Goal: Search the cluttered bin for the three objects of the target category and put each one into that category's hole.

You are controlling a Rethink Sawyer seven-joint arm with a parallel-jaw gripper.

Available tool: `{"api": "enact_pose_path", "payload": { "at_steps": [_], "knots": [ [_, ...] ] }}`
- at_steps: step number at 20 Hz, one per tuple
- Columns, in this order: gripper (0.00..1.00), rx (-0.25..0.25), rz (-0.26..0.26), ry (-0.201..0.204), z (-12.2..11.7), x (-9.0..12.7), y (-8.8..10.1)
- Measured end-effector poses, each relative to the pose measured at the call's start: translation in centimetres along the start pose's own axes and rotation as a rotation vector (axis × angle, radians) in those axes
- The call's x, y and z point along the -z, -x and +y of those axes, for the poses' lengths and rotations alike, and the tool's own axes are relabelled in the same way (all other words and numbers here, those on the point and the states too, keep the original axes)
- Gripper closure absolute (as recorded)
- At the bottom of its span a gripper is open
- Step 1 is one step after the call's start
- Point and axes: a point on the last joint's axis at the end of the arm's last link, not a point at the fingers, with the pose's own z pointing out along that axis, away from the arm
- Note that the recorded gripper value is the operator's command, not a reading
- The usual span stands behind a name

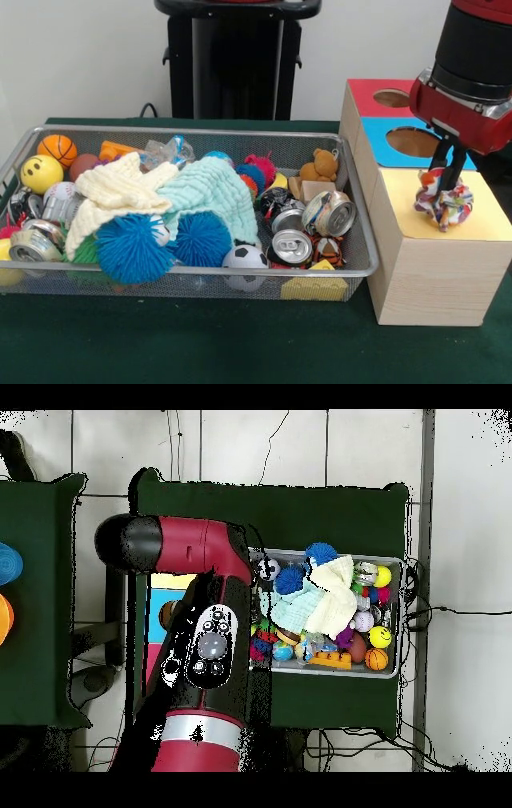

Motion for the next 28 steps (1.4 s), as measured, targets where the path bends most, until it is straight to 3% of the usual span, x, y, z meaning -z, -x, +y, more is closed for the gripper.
{"api": "enact_pose_path", "payload": {
  "at_steps": [14, 28],
  "knots": [
    [1.00, -0.011, 0.040, -0.023, -1.4, -2.1, -2.1],
    [1.00, -0.022, 0.070, -0.034, -2.4, -2.5, -3.2]
  ]
}}
